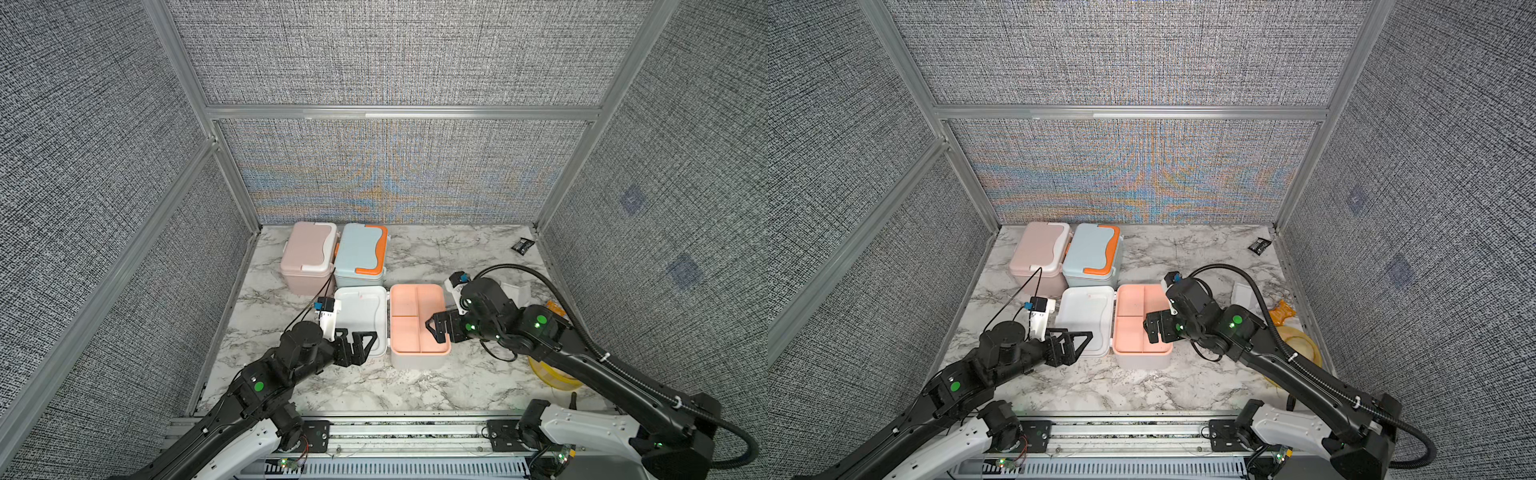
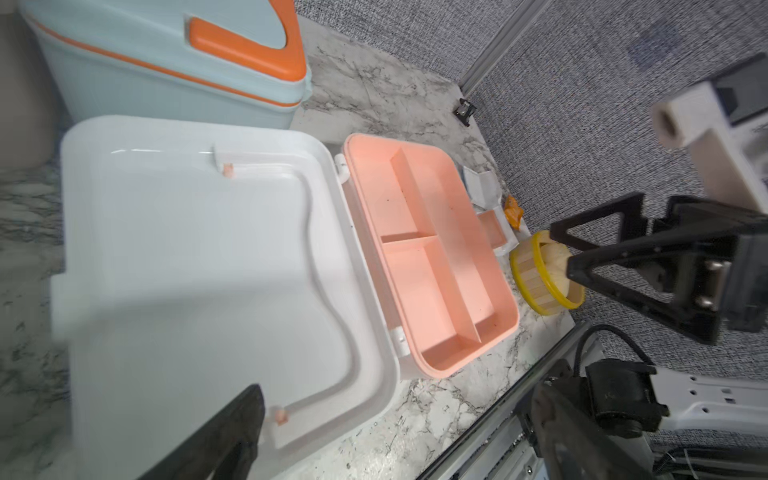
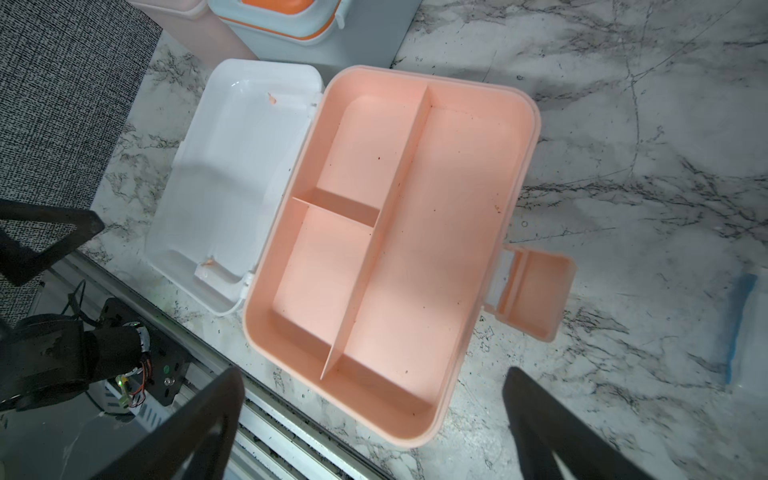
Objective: Open first aid kits and take out gauze
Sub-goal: Close the lid of the first aid kit.
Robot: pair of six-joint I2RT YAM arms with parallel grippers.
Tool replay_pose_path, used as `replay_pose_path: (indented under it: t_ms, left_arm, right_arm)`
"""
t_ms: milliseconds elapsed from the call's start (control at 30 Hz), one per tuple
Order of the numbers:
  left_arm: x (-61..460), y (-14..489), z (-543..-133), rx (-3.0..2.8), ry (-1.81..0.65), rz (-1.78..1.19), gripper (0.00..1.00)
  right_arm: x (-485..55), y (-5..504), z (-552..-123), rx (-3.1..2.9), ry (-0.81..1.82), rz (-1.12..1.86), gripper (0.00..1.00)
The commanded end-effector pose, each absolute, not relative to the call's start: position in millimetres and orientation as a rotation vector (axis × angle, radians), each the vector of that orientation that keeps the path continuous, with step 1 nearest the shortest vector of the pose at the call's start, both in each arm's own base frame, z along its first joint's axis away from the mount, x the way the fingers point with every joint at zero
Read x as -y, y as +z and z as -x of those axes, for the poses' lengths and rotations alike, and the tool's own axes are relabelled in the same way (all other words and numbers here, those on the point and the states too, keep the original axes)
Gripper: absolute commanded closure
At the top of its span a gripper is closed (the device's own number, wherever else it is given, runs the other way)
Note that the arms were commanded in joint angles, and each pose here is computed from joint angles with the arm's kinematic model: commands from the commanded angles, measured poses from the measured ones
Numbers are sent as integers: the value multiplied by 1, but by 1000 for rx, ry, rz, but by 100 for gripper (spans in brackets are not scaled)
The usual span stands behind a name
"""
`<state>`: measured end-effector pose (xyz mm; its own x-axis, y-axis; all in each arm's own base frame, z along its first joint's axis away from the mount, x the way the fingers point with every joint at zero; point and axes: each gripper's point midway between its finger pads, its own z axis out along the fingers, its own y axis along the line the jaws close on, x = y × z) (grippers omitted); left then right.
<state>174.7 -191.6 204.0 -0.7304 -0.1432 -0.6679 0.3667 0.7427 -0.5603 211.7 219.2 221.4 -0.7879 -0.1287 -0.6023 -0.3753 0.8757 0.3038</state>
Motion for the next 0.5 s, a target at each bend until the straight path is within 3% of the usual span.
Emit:
replay_pose_path:
  t_ms: [0,467]
  left_arm:
    - [178,183,-185,-2280,-797,-95,1]
    - [128,152,-224,-2324,-766,289,1]
  right_arm:
    - [-220,223,-213,-2390,574,396,1]
    - [-210,220,-225,-2304,621,285,1]
